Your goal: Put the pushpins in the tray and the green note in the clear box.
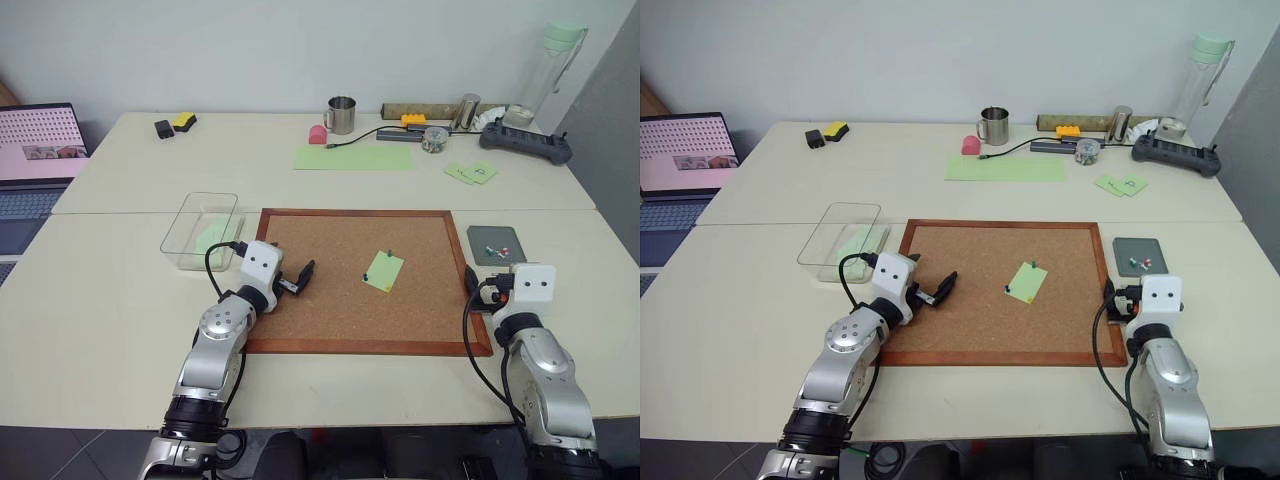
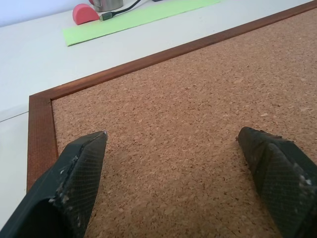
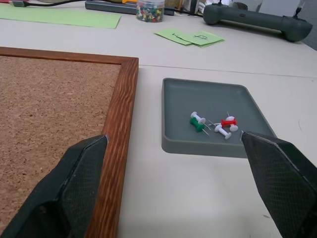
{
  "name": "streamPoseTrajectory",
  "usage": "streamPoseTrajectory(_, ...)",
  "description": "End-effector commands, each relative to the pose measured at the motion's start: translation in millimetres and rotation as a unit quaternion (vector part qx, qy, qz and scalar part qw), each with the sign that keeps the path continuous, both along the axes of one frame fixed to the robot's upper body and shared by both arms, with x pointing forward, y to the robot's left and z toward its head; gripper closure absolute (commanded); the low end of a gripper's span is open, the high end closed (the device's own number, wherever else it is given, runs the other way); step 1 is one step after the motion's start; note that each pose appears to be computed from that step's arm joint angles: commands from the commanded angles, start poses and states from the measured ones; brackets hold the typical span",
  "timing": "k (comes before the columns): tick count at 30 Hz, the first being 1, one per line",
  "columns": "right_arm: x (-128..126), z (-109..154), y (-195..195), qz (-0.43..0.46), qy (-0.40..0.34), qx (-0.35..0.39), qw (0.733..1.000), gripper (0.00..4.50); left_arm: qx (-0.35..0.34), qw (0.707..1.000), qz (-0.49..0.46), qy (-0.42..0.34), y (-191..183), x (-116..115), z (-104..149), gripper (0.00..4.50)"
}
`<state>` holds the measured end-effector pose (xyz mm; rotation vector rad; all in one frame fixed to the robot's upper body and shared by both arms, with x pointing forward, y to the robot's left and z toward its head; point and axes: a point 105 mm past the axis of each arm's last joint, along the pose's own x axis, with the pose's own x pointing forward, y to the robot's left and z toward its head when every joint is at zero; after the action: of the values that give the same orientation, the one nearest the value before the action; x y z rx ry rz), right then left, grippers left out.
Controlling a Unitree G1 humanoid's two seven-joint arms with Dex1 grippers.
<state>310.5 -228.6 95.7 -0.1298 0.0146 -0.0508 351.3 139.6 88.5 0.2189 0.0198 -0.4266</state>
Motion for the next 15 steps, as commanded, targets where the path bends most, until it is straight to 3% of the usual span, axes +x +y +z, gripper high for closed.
streamPoseTrajectory(1,0.0,15.3,-4.8,-0.005,-0.029,-0.009,1.000,0.00,0.002,1.000,0.000,-0.023,-1.5,0.0,10.7,0.01)
streamPoseTrajectory(15,0.5,16.2,-2.0,0.003,-0.029,-0.009,1.000,0.00,-0.014,1.000,-0.005,-0.014,-7.7,-8.9,4.5,0.01)
